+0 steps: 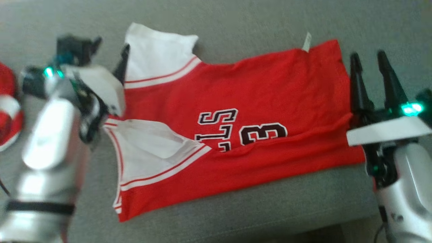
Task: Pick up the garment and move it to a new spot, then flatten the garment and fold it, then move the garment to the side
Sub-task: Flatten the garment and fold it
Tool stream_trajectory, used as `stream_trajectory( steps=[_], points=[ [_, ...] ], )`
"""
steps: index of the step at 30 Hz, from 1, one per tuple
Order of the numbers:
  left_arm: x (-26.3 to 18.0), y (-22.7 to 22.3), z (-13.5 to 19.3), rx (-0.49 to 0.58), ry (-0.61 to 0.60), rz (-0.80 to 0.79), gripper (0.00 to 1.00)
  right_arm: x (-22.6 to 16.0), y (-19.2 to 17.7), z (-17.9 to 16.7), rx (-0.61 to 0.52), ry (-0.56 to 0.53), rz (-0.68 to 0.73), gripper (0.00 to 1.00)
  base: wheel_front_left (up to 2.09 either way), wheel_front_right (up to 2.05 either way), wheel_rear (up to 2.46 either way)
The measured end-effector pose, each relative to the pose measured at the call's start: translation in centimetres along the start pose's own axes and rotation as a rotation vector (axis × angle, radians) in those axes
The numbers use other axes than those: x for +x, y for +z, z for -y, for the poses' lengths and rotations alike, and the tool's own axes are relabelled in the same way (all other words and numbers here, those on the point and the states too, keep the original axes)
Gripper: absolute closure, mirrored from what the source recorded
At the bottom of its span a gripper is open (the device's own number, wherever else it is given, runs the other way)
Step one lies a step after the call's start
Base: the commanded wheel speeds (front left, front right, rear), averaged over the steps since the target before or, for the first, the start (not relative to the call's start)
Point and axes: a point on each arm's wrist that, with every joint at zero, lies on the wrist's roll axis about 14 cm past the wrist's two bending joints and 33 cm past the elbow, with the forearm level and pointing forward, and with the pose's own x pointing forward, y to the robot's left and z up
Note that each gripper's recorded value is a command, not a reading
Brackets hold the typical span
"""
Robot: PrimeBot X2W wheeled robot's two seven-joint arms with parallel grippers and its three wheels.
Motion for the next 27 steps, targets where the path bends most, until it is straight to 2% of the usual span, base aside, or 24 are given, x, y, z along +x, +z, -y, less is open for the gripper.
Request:
stream_trajectory(
  steps=[7, 13, 18, 21, 22, 23, 24, 27],
  points=[
    [6.1, -2.2, -0.8, 0.184, -0.082, -0.218, 0.0, 2.2, 0.7, 1.0, -0.047, 0.002, 0.006, 0.0, 0.0, 0.0, 0.0],
    [8.3, -4.7, 0.7, 0.246, -0.178, -0.356, 0.0, 1.8, 0.2, 2.8, -0.064, -0.041, -0.014, 0.0, 0.0, 0.0, 0.0],
    [9.4, -4.7, -0.3, 0.314, -0.181, -0.37, 0.0, 1.7, -0.3, 3.2, -0.063, -0.052, -0.021, 0.0, 0.0, 0.0, 0.0],
    [9.7, -4.9, -0.2, 0.297, -0.189, -0.381, 0.0, 1.6, -0.6, 3.4, -0.063, -0.059, -0.026, 0.0, 0.0, 0.0, 0.0],
    [9.6, -5.1, -0.1, 0.287, -0.194, -0.391, 0.06, 1.6, -0.7, 3.4, -0.063, -0.061, -0.029, 0.0, 0.0, 0.0, 0.0],
    [9.6, -5.3, 0.1, 0.286, -0.201, -0.398, 0.66, 1.6, -0.8, 3.5, -0.061, -0.063, -0.032, 0.0, 0.0, 0.0, 0.0],
    [9.5, -5.3, 0.2, 0.28, -0.207, -0.403, 1.0, 1.5, -1.0, 3.5, -0.057, -0.064, -0.036, 0.0, 0.0, 0.0, 0.0],
    [8.9, -5.5, 0.7, 0.26, -0.226, -0.431, 1.0, 1.6, -1.1, 3.9, -0.058, -0.071, -0.04, 0.0, 0.0, 0.0, 0.0]
  ],
)
